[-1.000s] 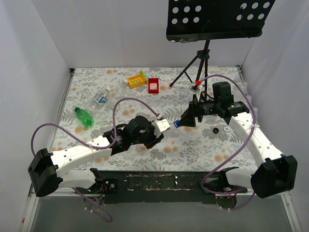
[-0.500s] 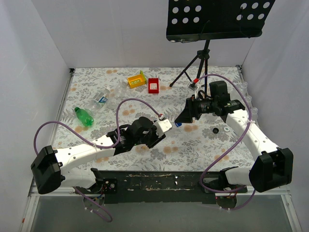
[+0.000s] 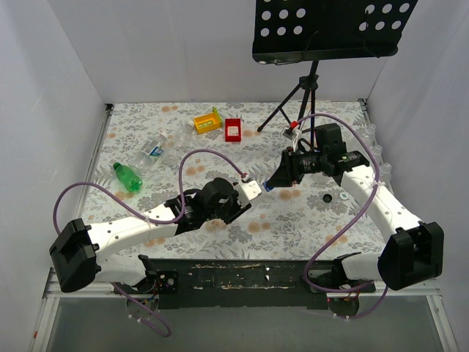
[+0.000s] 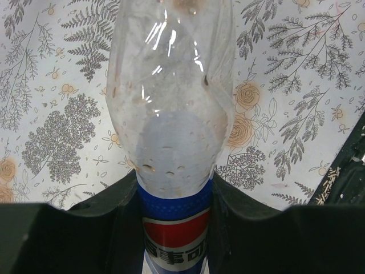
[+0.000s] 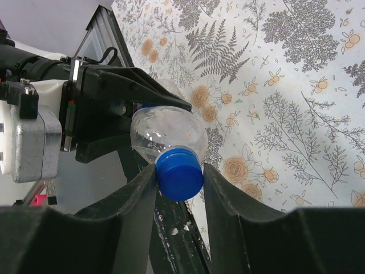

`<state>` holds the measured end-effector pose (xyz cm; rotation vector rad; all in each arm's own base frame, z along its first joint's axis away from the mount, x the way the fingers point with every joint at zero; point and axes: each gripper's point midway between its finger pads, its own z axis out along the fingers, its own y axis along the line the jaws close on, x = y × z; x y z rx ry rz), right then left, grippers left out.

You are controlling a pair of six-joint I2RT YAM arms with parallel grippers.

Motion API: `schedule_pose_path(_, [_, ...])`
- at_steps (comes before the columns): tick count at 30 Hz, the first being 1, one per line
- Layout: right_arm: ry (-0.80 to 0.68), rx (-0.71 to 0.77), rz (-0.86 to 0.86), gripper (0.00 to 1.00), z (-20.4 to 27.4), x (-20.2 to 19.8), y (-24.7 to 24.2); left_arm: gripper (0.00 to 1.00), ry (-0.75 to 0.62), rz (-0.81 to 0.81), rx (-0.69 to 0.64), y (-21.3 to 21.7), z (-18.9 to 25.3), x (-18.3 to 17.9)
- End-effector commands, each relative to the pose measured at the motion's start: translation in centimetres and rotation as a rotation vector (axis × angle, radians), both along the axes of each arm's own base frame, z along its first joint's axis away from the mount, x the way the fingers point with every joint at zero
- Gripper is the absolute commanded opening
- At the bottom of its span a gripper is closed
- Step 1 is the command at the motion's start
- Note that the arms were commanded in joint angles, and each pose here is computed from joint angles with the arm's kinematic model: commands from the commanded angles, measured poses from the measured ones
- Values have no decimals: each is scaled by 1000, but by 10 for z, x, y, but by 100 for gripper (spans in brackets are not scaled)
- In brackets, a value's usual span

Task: Unscrew the bottle caps
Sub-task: Unscrew the bottle cap from the plastic bottle.

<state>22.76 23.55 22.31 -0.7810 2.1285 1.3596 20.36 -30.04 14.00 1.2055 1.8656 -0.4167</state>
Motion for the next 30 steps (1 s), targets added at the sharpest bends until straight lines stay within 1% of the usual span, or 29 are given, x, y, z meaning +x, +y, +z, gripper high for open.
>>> schedule_pose_path(1, [-35,12,33,43,10,1,4,6,-44,9,-43,-6,21,6])
schedule_pose_path(4, [-36,13,49,37,10,-2,6,5,-39,9,-42,-6,20,5])
schedule_pose_path(7, [-58,39,92,27,15,-7,7,5,-24,-3,-43,-6,17,2])
schedule_pose_path(8, [-89,55,127,23,17,-10,8,6,-16,-10,-51,-7,17,-1])
schedule_pose_path(10, [-155,94,203,18,26,-18,9,5,1,-34,-73,-8,18,-7])
schedule_pose_path(11, [-195,109,244,15,29,-22,8,5,25,-71,-87,-11,18,-14])
schedule_pose_path(13, [-299,154,348,13,36,-34,7,5,76,-121,-109,-13,18,-25])
schedule_pose_path(14, [-370,149,382,10,37,-35,8,5,111,-146,-123,-14,19,-31])
schedule_pose_path(17, [-529,88,477,10,31,-42,7,5,243,-241,-202,-14,27,-49])
schedule_pose_path(19, [-704,58,585,11,29,-47,7,6,350,-341,-272,-12,36,-67])
schedule_pose_path(21, [-795,25,619,11,30,-45,8,6,427,-399,-311,-8,42,-76])
schedule_pose_path(23, [-875,30,629,11,37,-42,10,6,495,-448,-337,-4,47,-85])
schedule_pose_path(26, [-907,24,660,12,41,-43,10,6,587,-497,-356,2,45,-93])
schedule_pose_path(30, [-909,14,661,12,42,-42,10,6,660,-499,-330,2,33,-95])
